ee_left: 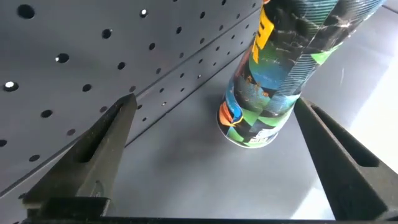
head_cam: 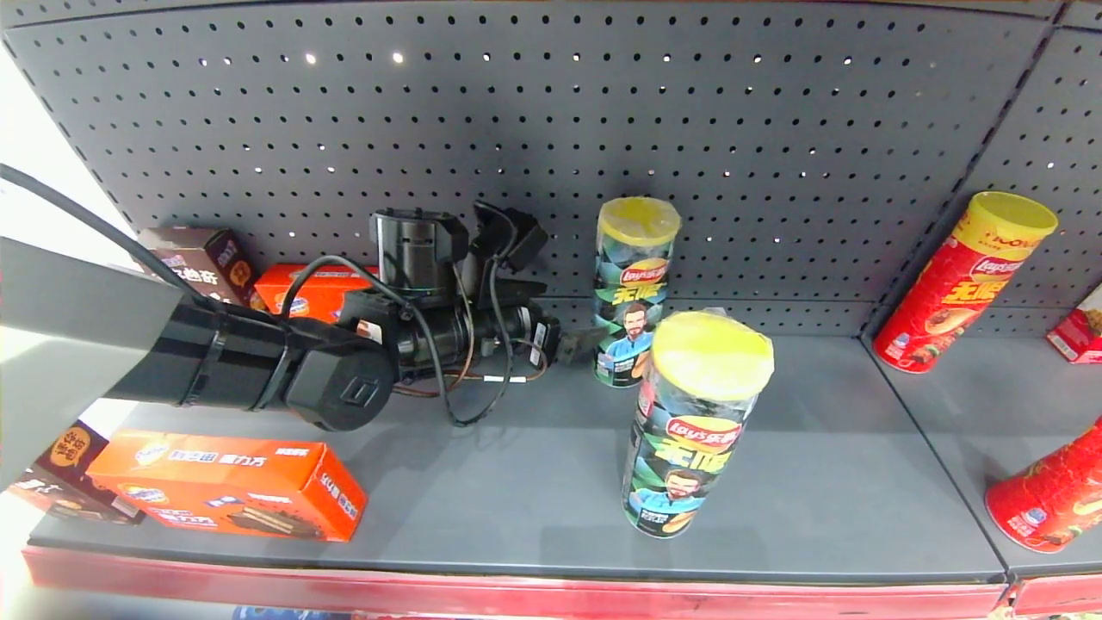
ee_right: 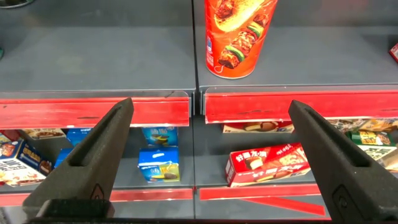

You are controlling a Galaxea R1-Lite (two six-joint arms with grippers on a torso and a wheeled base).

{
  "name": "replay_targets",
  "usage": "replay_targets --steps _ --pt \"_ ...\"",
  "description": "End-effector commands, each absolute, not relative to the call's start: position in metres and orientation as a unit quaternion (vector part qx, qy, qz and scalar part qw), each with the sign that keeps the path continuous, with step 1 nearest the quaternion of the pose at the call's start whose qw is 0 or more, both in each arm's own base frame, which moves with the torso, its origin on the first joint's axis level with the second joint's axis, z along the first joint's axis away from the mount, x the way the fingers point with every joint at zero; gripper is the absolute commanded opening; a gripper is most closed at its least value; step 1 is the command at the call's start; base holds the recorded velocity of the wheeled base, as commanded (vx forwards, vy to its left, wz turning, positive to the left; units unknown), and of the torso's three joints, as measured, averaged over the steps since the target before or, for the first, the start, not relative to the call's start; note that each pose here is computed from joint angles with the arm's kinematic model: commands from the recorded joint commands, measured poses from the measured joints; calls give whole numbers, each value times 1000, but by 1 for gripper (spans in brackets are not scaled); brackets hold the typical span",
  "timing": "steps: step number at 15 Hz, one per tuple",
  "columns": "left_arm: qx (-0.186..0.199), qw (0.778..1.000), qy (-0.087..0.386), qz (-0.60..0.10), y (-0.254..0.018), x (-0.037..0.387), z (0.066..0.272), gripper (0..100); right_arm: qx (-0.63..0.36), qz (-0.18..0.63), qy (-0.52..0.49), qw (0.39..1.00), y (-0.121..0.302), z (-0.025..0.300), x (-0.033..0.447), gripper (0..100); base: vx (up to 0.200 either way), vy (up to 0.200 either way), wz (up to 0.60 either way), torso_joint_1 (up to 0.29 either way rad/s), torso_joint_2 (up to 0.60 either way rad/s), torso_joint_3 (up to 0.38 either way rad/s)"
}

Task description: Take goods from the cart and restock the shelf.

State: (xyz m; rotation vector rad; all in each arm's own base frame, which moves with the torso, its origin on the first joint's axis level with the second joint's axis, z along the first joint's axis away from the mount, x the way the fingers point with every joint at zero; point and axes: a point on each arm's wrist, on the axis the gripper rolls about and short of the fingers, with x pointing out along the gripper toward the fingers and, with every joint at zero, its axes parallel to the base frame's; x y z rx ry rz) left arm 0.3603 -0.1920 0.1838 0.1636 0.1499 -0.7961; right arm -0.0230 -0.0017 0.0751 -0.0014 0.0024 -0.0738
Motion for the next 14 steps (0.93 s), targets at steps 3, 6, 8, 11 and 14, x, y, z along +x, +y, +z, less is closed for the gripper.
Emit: replay_targets --steps 3,6,8,11,14 --pt "80 917 76 -383 -190 361 182 100 -1 -37 2 999 -2 75 -23 100 0 0 0 0 0 0" --pt "82 924 77 -366 -189 361 182 100 -1 -37 2 999 -2 75 -23 100 0 0 0 0 0 0" --pt "86 929 81 -350 -189 360 181 100 -1 -37 2 999 -2 75 -23 100 0 0 0 0 0 0" --pt "90 931 70 -347 -183 342 194 100 -1 -37 2 999 -2 75 -23 100 0 0 0 0 0 0" --pt "115 943 74 -305 -179 330 195 100 -1 -37 2 999 -2 75 -23 100 0 0 0 0 0 0"
